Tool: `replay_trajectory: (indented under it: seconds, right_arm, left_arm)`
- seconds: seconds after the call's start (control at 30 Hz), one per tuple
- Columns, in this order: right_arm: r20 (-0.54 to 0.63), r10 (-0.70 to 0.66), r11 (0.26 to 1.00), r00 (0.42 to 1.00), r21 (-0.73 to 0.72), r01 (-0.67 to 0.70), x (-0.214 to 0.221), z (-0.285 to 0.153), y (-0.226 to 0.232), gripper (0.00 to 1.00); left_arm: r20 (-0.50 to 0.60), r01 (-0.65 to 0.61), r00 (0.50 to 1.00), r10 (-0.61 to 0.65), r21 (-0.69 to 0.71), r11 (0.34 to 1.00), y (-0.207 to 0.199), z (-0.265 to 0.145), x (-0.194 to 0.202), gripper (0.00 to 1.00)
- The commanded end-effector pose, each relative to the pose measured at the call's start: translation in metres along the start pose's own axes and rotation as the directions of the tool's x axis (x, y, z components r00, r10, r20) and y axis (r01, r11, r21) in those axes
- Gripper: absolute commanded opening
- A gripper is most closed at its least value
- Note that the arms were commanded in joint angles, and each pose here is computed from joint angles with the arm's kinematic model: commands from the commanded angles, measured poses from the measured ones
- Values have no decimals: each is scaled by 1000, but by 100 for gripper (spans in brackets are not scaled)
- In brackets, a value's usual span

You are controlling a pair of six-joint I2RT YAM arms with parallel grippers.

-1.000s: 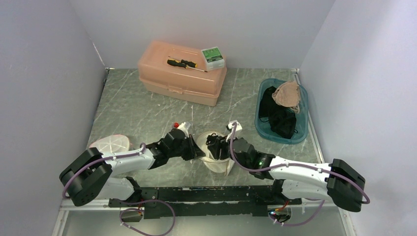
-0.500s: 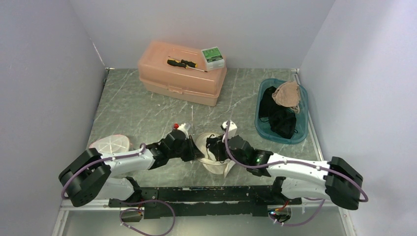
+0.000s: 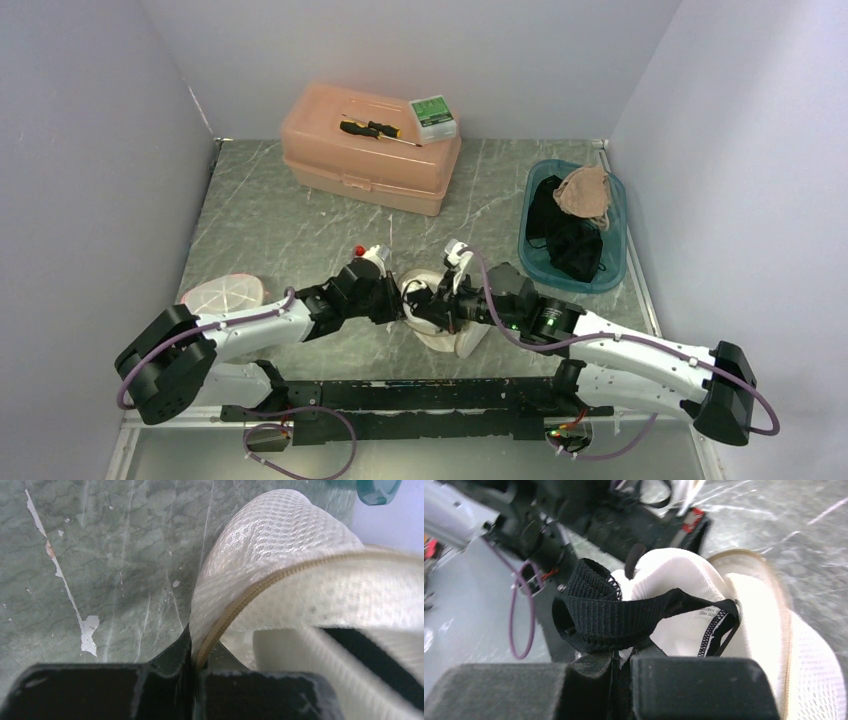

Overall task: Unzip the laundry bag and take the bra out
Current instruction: Pick up the bra from the laundry bag, then place the bra in the bin.

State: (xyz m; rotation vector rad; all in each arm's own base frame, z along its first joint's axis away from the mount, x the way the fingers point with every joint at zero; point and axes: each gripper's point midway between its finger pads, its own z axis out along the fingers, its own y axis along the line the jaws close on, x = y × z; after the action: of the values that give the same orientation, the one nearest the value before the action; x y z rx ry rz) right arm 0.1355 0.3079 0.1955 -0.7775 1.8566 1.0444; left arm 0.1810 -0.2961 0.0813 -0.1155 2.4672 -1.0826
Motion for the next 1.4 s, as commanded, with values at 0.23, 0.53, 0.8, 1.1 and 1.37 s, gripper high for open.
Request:
replay_trajectory:
  seconds: [0.23, 0.53, 0.8, 1.1, 1.37]
  right_arm:
    - [344, 38, 964, 938, -261, 57, -90, -55, 56, 0]
    - [539, 28, 994, 842, -105, 34, -141, -93, 37, 0]
    - [487, -140, 964, 862, 267, 6, -160, -114, -17, 0]
    - [418, -162, 878, 894, 475, -63, -145, -121, -59, 0]
    - [364, -147, 839, 920, 538, -79, -124, -123, -75, 0]
  left_arm:
    - [30, -21, 999, 22, -24, 999, -2, 0, -9, 3]
    - [34, -7, 999, 10, -73, 997, 9, -2, -8, 3]
    - [85, -39, 995, 56, -190, 981, 25, -24, -20, 9]
    - [169, -30, 982, 90, -327, 945, 51, -48, -33, 45]
    - [176, -47, 977, 119, -367, 929, 48, -67, -40, 75]
